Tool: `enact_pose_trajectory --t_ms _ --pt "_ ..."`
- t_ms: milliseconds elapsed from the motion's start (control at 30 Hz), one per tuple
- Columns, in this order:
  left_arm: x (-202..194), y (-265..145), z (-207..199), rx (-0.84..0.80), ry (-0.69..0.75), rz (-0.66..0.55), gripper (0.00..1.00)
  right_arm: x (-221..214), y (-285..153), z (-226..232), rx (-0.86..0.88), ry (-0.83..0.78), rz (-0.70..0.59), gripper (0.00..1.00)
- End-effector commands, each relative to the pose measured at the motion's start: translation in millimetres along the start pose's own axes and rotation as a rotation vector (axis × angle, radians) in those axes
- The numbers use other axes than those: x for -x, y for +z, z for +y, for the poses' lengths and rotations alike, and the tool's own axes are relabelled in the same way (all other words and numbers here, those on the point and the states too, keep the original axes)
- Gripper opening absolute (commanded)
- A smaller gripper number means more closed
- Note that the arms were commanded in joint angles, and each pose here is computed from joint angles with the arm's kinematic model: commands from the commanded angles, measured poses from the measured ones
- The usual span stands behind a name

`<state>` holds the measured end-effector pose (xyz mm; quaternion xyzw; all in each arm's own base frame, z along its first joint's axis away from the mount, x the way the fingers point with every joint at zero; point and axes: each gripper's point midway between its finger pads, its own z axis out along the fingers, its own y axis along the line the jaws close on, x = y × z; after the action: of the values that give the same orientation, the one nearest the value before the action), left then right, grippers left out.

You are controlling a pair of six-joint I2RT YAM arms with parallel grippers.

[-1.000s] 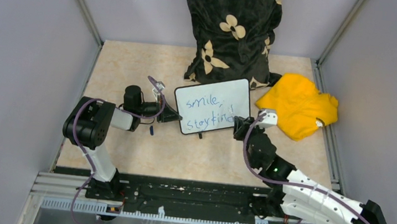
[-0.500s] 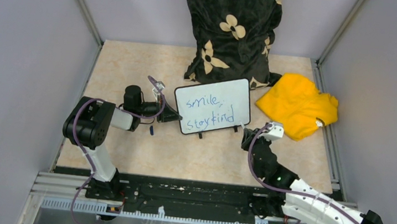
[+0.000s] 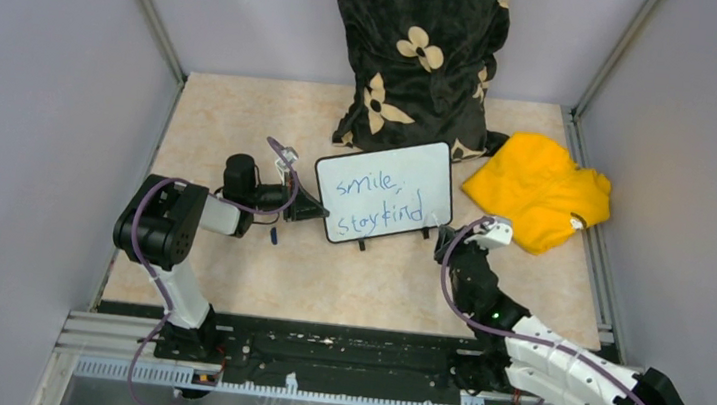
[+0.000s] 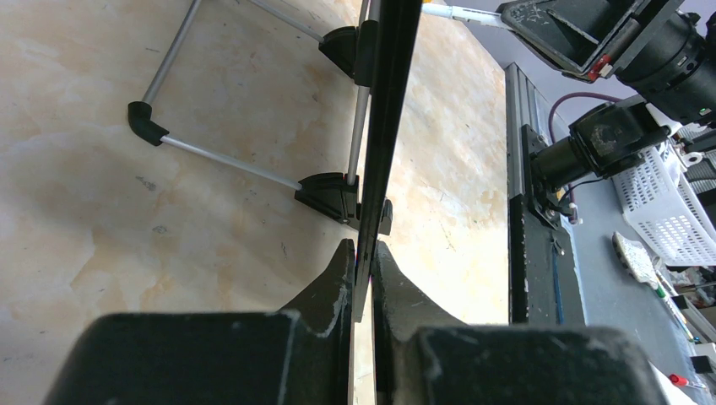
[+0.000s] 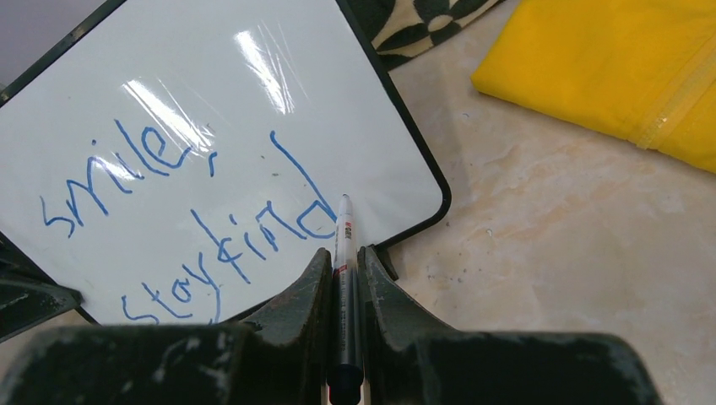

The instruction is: Write a sentence on the whiteboard

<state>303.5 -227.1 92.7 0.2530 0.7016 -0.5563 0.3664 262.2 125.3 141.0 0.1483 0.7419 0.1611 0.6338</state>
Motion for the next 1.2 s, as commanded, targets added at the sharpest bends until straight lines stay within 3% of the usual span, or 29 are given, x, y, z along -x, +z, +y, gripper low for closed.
enact_pose_trajectory --t_ms 0,1167 --pt "-14.6 1.0 8.5 0.027 -0.076 0.032 0.0 22.7 5.7 21.3 0.052 0.086 -0.049 0.0" --pt "-15.2 1.0 8.5 0.026 -0.078 0.033 0.0 5.4 23.4 12.5 0.016 0.084 0.012 0.0"
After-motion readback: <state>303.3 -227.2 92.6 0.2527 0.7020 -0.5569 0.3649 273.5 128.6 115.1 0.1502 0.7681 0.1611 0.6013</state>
